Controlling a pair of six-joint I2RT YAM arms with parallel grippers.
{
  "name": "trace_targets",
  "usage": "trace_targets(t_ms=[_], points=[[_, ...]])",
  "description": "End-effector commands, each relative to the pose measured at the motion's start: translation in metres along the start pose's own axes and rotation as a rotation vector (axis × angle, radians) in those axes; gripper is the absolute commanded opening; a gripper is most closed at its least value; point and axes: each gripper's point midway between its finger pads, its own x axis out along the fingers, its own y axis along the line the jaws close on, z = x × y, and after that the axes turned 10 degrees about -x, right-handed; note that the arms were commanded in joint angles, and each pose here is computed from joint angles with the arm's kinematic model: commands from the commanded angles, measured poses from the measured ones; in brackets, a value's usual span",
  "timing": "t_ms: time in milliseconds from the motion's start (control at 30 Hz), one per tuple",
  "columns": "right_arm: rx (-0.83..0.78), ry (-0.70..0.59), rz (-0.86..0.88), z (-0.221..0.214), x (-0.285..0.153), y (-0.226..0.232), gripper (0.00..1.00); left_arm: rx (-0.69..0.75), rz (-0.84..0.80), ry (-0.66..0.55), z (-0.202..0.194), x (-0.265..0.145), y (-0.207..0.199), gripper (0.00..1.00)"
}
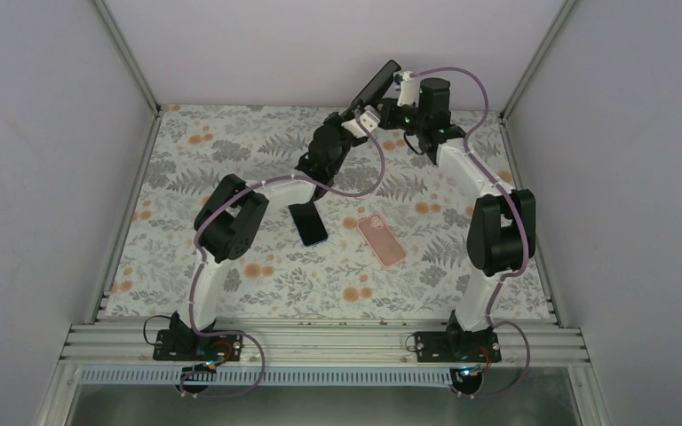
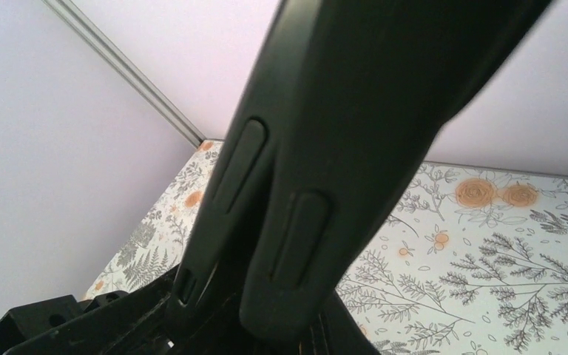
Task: Take the phone out of the phone case
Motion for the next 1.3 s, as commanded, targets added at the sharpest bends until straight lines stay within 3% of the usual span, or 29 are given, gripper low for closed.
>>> trace_targets(t_ms=[0,300,633,767,1100,1267], points=[[0.096,0.289,0.331,-0.075,-0.002,0.090,0.03,0.011,0.181,-0.038,0.033,0.008,0.066,0.02],[0.093,0.280,0.120,-0.078,-0.017,-0.001,0.03,0.067,0.171,-0.038,0.041,-0.009,0.089,0.02],[0.128,0.407,0.040,-0.116,-0.052,-0.060,0.03,0.484,0.154,0.011,0.002,-0.074,0.091,0.02],[0.138,0.454,-0.013,-0.136,-0.065,-0.079,0.03,0.556,0.214,0.012,0.006,-0.087,0.109,0.02],[-0.035,0.482,-0.226,-0.150,-0.072,-0.131,0.03,0.568,0.266,0.009,0.028,-0.100,0.132,0.02],[-0.151,0.457,-0.296,-0.141,-0.065,-0.132,0.03,0.442,0.274,0.020,0.037,-0.098,0.141,0.02]])
